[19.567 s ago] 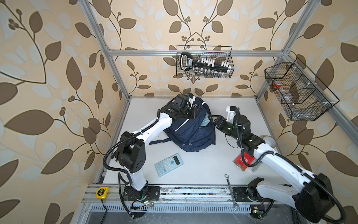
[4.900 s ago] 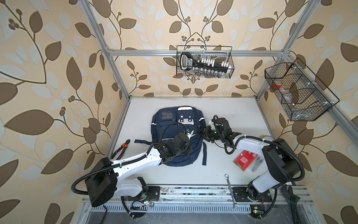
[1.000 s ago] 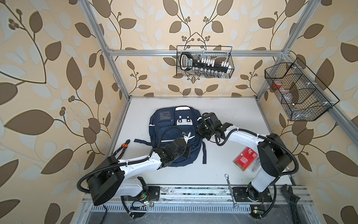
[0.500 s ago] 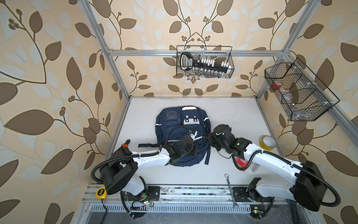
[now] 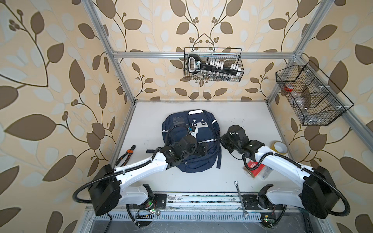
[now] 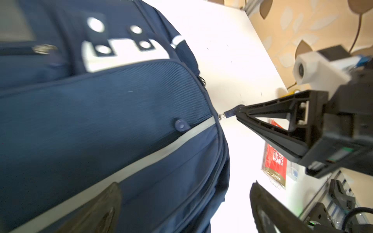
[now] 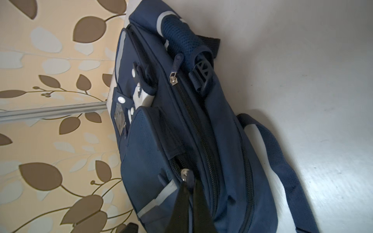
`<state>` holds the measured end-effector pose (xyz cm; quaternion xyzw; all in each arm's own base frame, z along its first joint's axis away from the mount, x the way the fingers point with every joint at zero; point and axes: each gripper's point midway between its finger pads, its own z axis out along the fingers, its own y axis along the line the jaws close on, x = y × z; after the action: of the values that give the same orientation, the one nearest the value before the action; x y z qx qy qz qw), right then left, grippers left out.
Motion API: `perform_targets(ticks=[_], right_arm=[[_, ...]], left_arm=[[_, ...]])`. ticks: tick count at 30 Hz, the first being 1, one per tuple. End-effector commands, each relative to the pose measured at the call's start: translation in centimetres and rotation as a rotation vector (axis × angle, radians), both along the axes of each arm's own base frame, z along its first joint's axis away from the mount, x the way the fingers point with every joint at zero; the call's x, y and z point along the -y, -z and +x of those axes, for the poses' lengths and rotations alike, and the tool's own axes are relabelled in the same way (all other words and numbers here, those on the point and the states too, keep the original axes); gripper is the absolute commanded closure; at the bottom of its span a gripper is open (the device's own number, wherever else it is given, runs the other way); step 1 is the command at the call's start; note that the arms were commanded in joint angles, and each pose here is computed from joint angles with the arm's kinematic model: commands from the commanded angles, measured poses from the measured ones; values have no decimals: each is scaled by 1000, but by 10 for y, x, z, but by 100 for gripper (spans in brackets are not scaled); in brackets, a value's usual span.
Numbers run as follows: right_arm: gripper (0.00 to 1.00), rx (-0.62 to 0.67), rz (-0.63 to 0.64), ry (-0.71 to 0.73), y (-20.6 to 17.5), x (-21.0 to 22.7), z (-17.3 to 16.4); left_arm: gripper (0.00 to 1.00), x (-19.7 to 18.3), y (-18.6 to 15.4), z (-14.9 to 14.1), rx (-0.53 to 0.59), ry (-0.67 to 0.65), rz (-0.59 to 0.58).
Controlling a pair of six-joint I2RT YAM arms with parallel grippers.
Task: Pack books, pencil case, and school supplies into a backpack
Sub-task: Rotate the student bag at the center of the table.
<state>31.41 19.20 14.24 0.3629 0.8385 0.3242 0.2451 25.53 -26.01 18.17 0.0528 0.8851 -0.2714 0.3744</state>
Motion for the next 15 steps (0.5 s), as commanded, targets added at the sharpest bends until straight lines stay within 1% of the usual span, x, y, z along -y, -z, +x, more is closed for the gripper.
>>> perform_targets(ticks=[1, 2, 4, 6, 7, 8, 11, 13, 15], right_arm=[[100, -24, -6, -32, 14, 6, -19], [100, -28, 4, -32, 17, 6, -23], [100, -36, 16, -36, 25, 3, -34], [100, -40, 25, -47, 29, -3, -43], [100, -32, 36, -46, 30, -6, -46], [100, -29, 43, -46, 30, -9, -49], [100, -32, 33, -86, 31, -29, -63], [100, -39, 22, -115, 34, -42, -73], [100, -56, 12, -155, 41, -53, -83]], left_arm=[[1, -49, 42, -39, -215, -116, 60], [1, -52, 51, -50, -266, -131, 21], [1, -42, 63, -69, -350, -105, -141], [1, -27, 59, -74, -367, -73, -312], [1, -22, 51, -72, -354, -68, -369], [1, -20, 44, -68, -338, -71, -384], [1, -6, 15, -57, -282, -45, -372], [1, 7, 14, -53, -285, -34, -346], [1, 7, 32, -51, -321, -70, -281]])
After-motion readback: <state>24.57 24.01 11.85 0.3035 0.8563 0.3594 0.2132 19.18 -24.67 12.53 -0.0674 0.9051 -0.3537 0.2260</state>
